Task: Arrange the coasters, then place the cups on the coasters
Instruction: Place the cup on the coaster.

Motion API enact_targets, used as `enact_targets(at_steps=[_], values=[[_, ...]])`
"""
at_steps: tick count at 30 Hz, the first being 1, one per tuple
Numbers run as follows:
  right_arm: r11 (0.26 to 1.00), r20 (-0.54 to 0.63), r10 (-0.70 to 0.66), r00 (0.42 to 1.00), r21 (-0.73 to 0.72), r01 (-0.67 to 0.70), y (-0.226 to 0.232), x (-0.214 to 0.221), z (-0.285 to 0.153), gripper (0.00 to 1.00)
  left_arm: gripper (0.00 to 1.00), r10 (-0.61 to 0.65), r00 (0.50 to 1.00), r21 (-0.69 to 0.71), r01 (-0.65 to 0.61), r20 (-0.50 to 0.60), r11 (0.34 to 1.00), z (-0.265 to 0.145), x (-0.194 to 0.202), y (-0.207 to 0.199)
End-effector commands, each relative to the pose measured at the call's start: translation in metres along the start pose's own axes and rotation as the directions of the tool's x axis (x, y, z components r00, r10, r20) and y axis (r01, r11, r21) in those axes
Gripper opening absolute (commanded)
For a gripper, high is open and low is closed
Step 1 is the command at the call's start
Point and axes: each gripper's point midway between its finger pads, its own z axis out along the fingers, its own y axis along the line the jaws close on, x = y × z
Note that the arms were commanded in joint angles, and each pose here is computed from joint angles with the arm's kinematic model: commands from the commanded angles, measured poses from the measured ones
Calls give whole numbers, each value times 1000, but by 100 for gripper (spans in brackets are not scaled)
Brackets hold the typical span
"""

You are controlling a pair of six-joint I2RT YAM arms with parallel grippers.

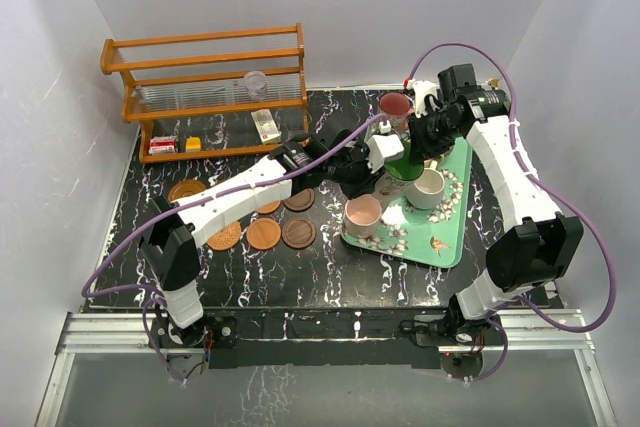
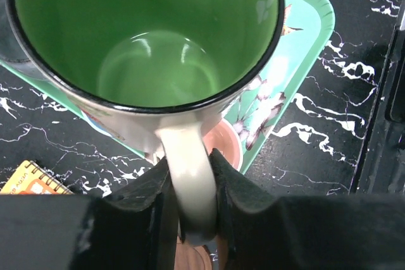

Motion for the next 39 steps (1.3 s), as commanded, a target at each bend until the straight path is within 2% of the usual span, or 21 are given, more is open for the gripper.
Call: enact_targets(at_steps=[1,3,4,8,16,20,33,39], values=[[994,105,-2,995,-108,14,26,-21,-8,0,16,10,995,9,-11,101,1000,-9,-37,-4],[995,107,-3,994,-103,14,26,-20,-9,0,3,20,995,0,-20,102,1000,-12,-37,-2],[995,106,-3,994,-102,14,26,-19,-8,0,0,29,994,-8,-28,104,1000,-14,-39,-1],[994,112,-4,994,-109,17,28,-20,-10,4,0,59,991,-4,-59,117,998,-23,-45,-1],[991,104,-13,995,-129,26,31,-16,-9,26,0,87,988,-32,-84,131,996,-36,-52,8],[990,97,-9,995,-141,23,32,-15,-7,33,0,77,986,-37,-73,147,997,-43,-54,14],[990,108,-23,994,-133,37,27,-31,-11,48,0,64,979,-73,-50,196,996,-75,-56,36],[990,118,-28,993,-133,43,26,-40,-13,50,0,32,973,-86,-13,230,996,-94,-50,53]])
